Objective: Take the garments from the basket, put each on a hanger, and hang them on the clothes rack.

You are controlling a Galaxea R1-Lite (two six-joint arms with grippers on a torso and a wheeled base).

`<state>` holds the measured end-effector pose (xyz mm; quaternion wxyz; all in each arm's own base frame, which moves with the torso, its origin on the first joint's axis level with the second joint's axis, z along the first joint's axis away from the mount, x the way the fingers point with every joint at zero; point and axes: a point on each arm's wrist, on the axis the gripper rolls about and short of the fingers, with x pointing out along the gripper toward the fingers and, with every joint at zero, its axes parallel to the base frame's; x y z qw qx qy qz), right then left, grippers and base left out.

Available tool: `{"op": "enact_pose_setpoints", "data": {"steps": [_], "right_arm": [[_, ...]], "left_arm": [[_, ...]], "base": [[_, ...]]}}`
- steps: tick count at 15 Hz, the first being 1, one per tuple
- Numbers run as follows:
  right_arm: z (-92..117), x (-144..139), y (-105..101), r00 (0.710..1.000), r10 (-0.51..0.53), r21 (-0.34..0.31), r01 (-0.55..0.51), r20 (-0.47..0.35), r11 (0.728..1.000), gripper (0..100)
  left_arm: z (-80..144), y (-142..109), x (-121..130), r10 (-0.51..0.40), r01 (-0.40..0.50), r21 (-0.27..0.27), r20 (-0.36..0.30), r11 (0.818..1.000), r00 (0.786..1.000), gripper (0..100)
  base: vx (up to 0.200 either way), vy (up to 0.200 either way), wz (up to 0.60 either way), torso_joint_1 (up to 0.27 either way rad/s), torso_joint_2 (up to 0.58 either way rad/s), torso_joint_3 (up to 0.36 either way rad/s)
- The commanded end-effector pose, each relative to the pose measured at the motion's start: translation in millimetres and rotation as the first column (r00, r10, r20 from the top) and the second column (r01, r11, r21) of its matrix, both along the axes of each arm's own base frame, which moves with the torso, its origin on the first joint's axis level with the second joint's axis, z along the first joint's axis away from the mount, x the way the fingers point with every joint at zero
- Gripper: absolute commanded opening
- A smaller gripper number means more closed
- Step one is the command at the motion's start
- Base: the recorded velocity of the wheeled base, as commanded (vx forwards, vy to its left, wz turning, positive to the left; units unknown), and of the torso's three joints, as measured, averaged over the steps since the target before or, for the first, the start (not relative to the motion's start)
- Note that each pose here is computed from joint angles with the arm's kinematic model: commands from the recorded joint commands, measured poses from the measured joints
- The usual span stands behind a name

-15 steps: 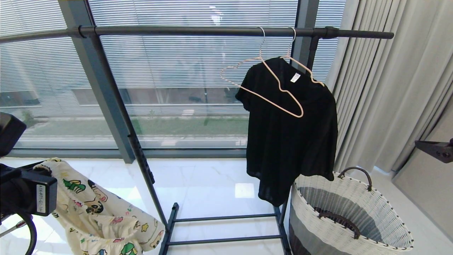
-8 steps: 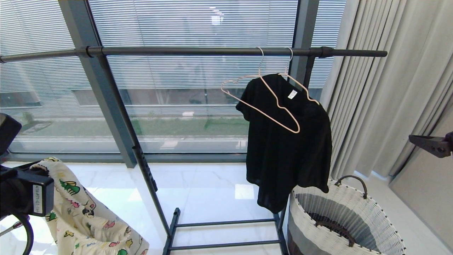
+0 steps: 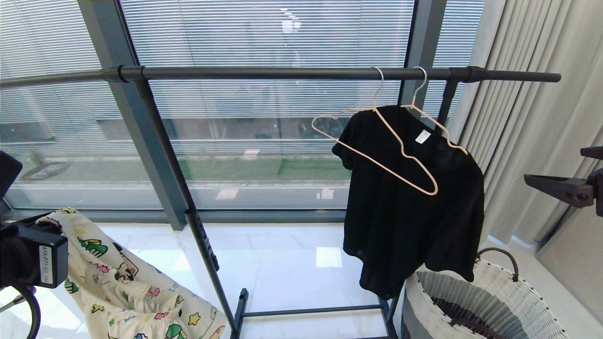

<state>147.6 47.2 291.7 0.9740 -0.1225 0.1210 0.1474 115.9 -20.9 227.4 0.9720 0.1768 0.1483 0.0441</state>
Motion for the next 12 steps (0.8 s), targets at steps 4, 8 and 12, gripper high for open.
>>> {"op": "enact_pose_setpoints", "data": {"steps": [4,8,12], "right_arm": [[0,1,1,0.999,0.038,0.013,-0.038,-0.006,0.999,100],[-4,15,6,0.998,0.058,0.014,-0.057,-0.016,0.998,100],[-9,41,13,0.997,0.075,0.02,-0.075,0.003,0.997,100]], "left_arm": [[0,-1,0,-0.011,0.011,0.001,0.0,1.0,1.0,0],[0,-1,0,-0.011,0.011,0.001,0.0,1.0,1.0,0],[-1,-1,1,-0.014,0.014,0.014,-0.006,1.0,1.0,0]], "base": [[0.15,0.05,0.0,0.004,0.0,0.003],[0.0,0.0,0.0,0.0,0.0,0.0],[0.15,0.0,0.0,-0.003,0.0,0.003]]}}
